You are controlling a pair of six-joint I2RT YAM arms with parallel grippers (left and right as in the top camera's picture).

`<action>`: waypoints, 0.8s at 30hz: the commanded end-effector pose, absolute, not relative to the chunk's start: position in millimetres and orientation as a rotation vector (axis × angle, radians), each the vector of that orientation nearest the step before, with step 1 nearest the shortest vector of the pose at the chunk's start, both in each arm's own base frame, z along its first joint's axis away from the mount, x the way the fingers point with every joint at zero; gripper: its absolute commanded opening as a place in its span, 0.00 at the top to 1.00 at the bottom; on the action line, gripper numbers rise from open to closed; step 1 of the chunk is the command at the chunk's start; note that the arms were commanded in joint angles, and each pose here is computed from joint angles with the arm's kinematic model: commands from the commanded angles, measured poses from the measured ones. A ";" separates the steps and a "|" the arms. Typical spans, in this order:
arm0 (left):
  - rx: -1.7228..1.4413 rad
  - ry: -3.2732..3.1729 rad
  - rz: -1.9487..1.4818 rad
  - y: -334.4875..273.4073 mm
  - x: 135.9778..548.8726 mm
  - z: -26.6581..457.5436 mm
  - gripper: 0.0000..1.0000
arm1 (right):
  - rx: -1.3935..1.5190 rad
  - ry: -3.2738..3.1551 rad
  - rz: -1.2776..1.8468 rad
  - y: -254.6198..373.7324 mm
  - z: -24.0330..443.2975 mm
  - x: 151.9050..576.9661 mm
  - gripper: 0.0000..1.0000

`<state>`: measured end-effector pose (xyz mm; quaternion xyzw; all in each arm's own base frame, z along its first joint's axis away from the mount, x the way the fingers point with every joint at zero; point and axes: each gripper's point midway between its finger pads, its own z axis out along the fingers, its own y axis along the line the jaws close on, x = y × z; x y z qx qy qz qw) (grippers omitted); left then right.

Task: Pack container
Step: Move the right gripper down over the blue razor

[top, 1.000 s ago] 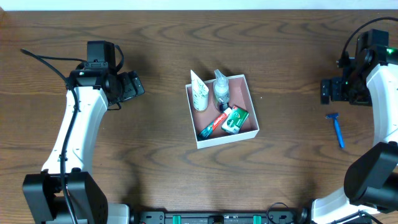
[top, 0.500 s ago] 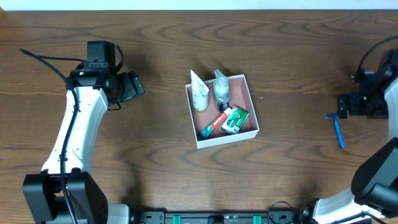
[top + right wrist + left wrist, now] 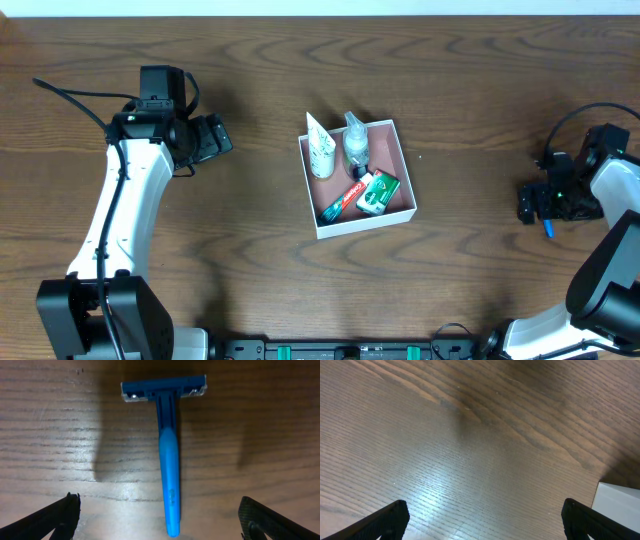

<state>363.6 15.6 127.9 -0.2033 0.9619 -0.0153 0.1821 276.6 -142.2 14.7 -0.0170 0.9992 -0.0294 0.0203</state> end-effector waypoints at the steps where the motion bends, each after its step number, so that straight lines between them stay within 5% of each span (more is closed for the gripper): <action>1: -0.565 2.711 -0.040 17.0 363.7 129.7 0.02 | -0.123 3.084 -0.090 -141.4 12.0 280.3 0.02; 24: -0.565 2.711 -0.040 17.0 363.7 129.7 0.02 | -0.155 3.005 -0.150 -145.8 -6.3 289.3 0.04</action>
